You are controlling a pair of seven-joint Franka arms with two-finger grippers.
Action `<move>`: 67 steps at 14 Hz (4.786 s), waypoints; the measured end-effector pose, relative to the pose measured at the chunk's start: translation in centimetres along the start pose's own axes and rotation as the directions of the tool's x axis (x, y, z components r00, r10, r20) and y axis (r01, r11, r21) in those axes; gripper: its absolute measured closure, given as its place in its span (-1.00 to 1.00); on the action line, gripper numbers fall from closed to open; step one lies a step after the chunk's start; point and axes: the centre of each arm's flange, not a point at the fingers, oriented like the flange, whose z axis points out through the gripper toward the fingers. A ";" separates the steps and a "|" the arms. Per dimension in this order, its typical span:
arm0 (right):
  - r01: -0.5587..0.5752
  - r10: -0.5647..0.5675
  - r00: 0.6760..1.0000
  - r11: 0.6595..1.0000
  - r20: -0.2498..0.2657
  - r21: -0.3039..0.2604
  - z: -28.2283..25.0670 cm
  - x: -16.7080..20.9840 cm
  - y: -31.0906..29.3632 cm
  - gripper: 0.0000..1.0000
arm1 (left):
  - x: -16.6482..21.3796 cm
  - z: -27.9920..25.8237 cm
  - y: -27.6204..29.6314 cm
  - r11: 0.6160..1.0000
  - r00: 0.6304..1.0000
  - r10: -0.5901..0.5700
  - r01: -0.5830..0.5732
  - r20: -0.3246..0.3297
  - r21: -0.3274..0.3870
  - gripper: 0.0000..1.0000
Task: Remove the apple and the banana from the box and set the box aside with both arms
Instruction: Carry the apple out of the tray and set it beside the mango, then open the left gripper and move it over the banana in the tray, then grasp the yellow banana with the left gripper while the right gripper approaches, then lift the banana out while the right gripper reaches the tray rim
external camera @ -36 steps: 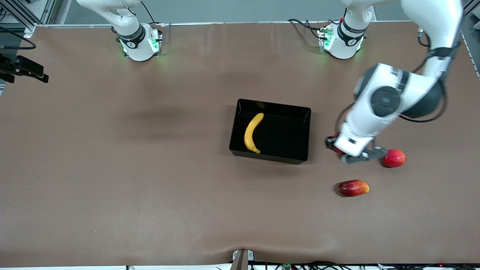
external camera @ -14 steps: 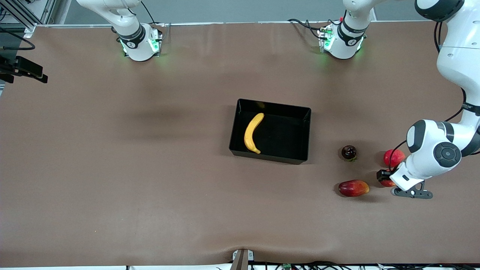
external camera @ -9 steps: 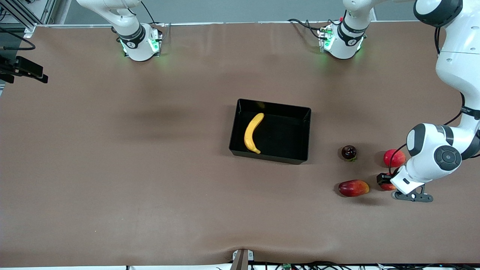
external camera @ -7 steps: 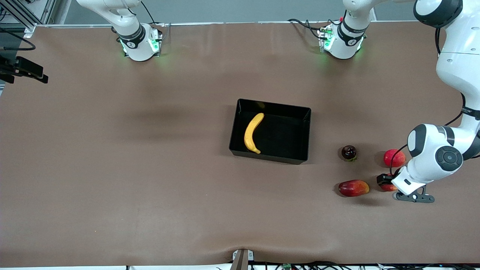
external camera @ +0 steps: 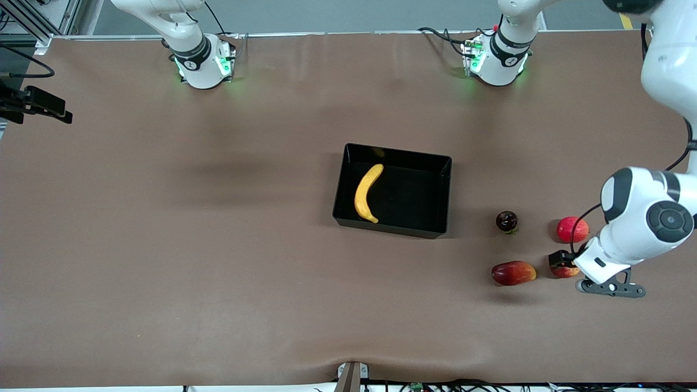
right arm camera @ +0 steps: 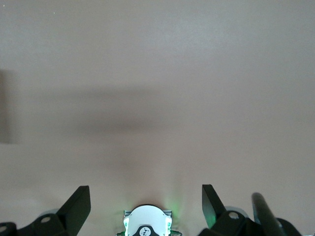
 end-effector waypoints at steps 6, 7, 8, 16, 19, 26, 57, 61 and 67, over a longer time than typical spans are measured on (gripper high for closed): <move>-0.001 0.001 1.000 1.000 -0.001 0.000 0.0 0.1 0.0 -1.00 | -4.2 -6.5 14.0 0.997 0.997 -0.076 0.076 0.033 -0.011 -1.00; -0.001 0.001 1.000 1.000 -0.002 0.000 0.0 0.1 0.0 -1.00 | -5.1 -7.1 16.3 0.997 0.997 -0.076 0.077 0.032 -0.016 -1.00; -0.001 0.001 1.000 1.000 -0.003 0.000 0.0 0.1 0.1 -1.00 | -5.9 -7.8 18.6 0.997 0.997 -0.078 0.078 0.029 -0.026 -1.00; -0.001 0.001 1.000 1.000 -0.009 -0.001 0.2 0.5 0.1 -1.00 | -13.5 -13.1 36.8 0.978 0.985 -0.172 0.174 0.027 -0.115 -1.00; -0.002 0.002 1.000 1.000 -0.001 -0.001 0.6 0.8 0.1 -1.00 | -17.0 -12.1 43.1 0.989 0.994 -0.108 0.110 0.025 -0.101 -1.00; 0.000 0.000 1.000 1.000 -0.001 -0.002 0.6 0.8 0.0 -1.00 | -18.4 -3.9 46.0 0.991 0.999 0.002 0.005 0.054 -0.136 -1.00; 0.106 -0.130 0.970 0.987 0.207 0.125 12.5 10.0 -2.5 -1.00 | -19.0 -7.6 47.2 0.990 0.995 -0.086 0.079 -0.053 -0.116 0.25; 0.070 -0.113 0.971 0.977 0.212 0.202 14.3 11.0 -5.1 -1.00 | -15.6 -11.2 37.6 0.998 1.000 0.008 -0.008 -0.004 -0.063 0.25; -0.089 0.063 0.983 0.985 0.172 0.148 16.5 11.0 -19.3 -1.00 | -14.0 -8.1 24.3 0.994 0.987 0.105 -0.106 0.123 -0.003 0.25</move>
